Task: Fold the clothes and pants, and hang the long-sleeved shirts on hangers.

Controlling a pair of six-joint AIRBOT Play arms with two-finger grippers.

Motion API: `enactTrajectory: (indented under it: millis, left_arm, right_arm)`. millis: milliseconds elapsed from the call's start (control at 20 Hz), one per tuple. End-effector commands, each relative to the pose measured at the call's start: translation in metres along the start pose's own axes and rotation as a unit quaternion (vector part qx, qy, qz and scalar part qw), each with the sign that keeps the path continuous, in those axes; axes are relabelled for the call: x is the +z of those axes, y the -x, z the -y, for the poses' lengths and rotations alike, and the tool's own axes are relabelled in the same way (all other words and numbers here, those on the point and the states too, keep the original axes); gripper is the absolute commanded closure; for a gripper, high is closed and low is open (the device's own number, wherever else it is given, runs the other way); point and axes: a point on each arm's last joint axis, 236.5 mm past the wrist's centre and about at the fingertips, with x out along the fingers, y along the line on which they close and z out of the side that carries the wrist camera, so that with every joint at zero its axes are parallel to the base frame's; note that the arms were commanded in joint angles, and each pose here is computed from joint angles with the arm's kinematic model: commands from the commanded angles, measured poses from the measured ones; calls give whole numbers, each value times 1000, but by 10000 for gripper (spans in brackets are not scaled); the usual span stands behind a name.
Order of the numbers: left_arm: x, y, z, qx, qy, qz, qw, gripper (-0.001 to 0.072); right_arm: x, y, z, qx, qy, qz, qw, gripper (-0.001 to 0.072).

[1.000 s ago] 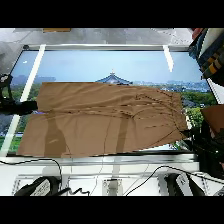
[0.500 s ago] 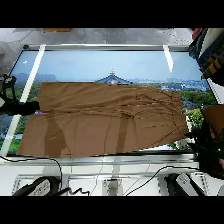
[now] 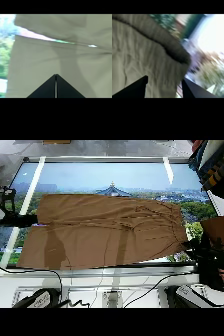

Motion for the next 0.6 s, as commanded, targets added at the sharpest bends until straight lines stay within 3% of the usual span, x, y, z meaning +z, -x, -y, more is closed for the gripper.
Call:
enactTrajectory:
  millis: [0, 50, 100, 200, 250, 300, 400, 550]
  left_arm:
    - [-10, -2, -22, 30, -33, -19, 999, 693]
    - [-20, -4, -26, 26, -20, -40, 999, 692]
    - [-32, -6, -27, 14, -2, -60, 998, 645]
    - [-60, -6, -30, -2, 28, -106, 994, 276]
    - [-77, -5, -32, -6, 44, -136, 990, 212]
    - [-95, -2, -34, -12, 58, -166, 984, 213]
    - [-130, -1, -36, -27, 92, -212, 972, 217]
    - [-144, -9, -30, -70, 186, -167, 966, 217]
  right_arm:
    - [3, -6, -4, 16, 60, 3, 998, 233]
    - [3, -6, -7, 23, 57, 3, 998, 274]
    - [3, -6, -9, 27, 55, 2, 998, 355]
    - [2, -6, -9, 26, 56, 1, 998, 547]
    - [2, -6, -9, 26, 56, 1, 998, 621]
    - [1, -6, -9, 27, 56, 0, 998, 666]
    - [-1, -6, -10, 29, 54, -4, 998, 679]
    - [-5, -6, -11, 33, 56, -14, 998, 679]
